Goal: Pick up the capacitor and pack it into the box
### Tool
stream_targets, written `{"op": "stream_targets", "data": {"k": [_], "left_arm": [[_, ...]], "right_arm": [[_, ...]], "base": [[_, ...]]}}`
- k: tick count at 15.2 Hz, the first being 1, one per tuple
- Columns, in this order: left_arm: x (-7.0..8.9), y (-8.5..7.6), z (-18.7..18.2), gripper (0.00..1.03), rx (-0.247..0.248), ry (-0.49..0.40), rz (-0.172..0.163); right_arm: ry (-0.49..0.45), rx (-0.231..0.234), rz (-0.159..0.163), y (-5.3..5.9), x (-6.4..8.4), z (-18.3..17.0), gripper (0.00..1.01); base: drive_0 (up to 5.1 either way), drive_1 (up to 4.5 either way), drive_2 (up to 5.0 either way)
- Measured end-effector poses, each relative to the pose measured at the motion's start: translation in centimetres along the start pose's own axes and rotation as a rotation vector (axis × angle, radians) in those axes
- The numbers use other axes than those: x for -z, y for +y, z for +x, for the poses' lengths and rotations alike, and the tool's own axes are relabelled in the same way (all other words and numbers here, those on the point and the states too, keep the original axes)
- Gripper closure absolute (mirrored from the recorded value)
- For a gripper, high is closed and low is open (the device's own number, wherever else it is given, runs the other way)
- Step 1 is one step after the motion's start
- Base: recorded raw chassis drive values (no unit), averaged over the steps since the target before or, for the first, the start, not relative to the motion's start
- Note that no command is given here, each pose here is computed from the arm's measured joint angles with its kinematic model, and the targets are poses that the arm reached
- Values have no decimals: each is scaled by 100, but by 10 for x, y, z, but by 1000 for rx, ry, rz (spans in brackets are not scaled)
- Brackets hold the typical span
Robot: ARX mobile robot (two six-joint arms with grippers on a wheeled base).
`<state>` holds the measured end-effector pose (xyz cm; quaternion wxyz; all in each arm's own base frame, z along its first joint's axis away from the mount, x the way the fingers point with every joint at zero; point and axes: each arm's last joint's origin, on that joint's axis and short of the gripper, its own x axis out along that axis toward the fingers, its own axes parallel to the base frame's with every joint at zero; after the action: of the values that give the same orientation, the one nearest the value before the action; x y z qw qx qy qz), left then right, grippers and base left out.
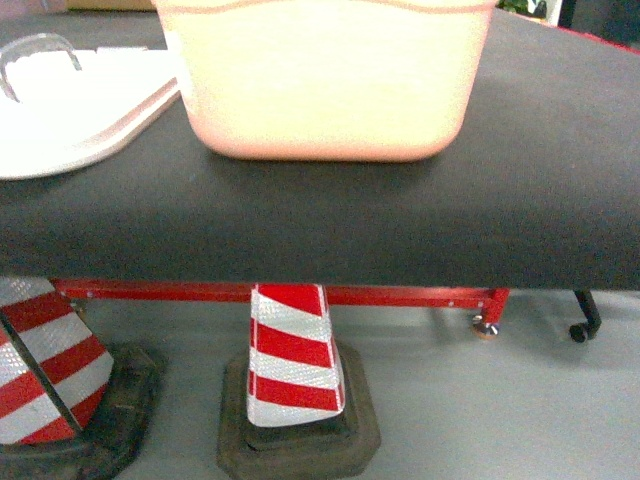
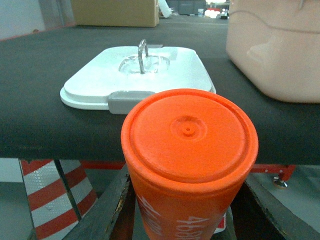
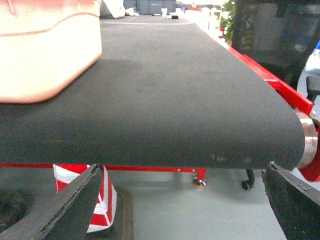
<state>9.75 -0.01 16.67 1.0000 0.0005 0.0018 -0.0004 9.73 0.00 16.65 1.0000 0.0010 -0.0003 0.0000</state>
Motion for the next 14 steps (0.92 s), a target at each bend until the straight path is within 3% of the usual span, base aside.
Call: {"op": "stream_targets", "data": {"k": [14], "left_arm": [[0,0,0,60,1,-1,-1]], "right_arm": [[-1,0,0,0,0,0,3]], "base": [[0,0,0]]}}
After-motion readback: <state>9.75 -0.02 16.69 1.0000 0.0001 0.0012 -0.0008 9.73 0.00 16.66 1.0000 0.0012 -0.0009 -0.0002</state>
